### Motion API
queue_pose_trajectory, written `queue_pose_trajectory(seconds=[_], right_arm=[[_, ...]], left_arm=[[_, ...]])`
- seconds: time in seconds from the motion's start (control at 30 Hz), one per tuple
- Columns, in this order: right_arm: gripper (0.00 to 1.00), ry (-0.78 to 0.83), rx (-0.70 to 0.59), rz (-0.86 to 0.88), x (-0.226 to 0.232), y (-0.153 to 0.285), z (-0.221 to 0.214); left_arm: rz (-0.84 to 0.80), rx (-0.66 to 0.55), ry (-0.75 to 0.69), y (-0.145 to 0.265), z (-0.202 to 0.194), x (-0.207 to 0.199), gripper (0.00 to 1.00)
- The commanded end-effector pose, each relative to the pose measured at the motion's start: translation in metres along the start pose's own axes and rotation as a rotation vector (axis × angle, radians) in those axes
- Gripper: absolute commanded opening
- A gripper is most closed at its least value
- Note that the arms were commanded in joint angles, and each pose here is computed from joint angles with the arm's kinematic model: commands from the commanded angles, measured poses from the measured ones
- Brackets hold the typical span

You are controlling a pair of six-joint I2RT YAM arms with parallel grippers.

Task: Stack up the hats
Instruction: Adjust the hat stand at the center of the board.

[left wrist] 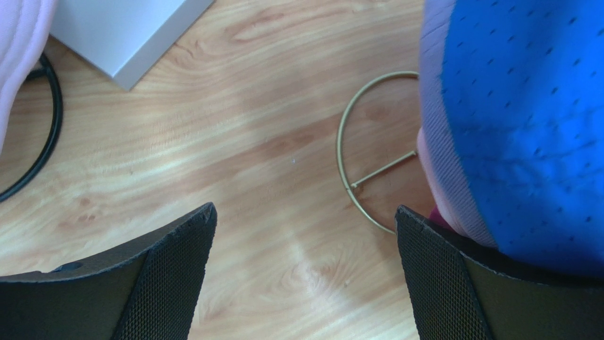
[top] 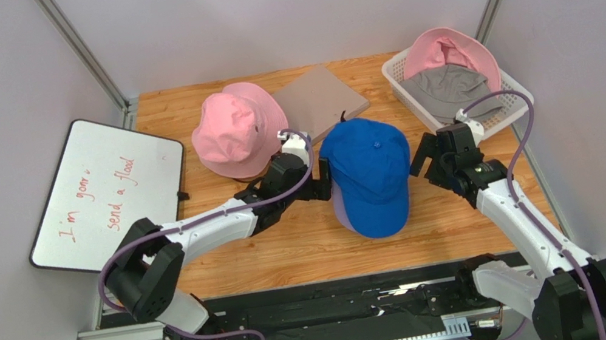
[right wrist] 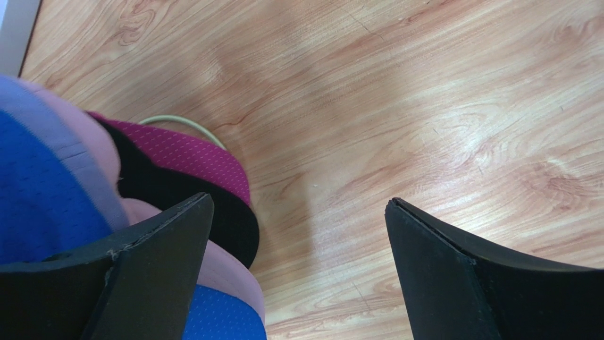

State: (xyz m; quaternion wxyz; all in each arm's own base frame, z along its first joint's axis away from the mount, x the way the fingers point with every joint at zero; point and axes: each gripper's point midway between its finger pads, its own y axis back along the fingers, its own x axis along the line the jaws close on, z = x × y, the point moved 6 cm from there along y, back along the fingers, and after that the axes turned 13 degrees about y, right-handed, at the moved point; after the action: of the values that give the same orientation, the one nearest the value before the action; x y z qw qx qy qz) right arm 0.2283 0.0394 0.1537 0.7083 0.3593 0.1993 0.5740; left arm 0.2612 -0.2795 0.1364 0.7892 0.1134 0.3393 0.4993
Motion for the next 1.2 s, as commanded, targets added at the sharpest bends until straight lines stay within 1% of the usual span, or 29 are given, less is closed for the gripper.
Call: queue_pose_trajectory(seconds=[0.0,0.2,0.37,0.47,0.6,0.67,0.77,0.83,1.0,1.17], right_arm=[[0.99,0.028,-0.020,-0.022,-0.004,0.008,0.004],[1.00,0.033,-0.006,-0.050,-0.006,0.003,0.009],[1.00,0.025,0.004,-0.061,-0.011,0.000,0.005],[1.00,0.018,0.012,-0.088,-0.019,-0.003,0.000],[1.00,0.009,0.027,-0.115,-0.027,-0.009,-0.006],[1.00,0.000,0.035,-0.106,-0.026,-0.012,-0.008],[0.99,-0.020,0.053,-0.061,-0.019,-0.018,-0.013],[0.99,-0.031,0.076,-0.051,-0.019,-0.022,-0.021],[0.98,-0.030,0.103,-0.050,-0.017,-0.028,-0.032],[0.98,-0.027,0.106,-0.016,-0.011,-0.026,-0.038]], left_arm=[[-0.056,-0.074,0.016,-0.012,0.031,-0.013,1.00],[-0.095,-0.096,0.032,-0.020,0.048,-0.017,1.00],[-0.079,-0.075,0.021,-0.030,0.049,-0.013,1.00],[-0.053,-0.079,0.041,-0.025,0.043,-0.002,1.00],[-0.007,-0.089,0.063,-0.004,0.035,0.013,1.00],[-0.016,-0.094,0.079,0.002,0.033,0.014,1.00],[-0.026,-0.042,0.099,0.001,0.016,0.018,1.00],[-0.046,-0.018,0.114,-0.002,0.010,0.014,0.99],[-0.054,0.043,0.072,-0.010,-0.014,-0.004,0.99],[-0.055,0.050,0.071,-0.008,-0.023,-0.009,0.99]])
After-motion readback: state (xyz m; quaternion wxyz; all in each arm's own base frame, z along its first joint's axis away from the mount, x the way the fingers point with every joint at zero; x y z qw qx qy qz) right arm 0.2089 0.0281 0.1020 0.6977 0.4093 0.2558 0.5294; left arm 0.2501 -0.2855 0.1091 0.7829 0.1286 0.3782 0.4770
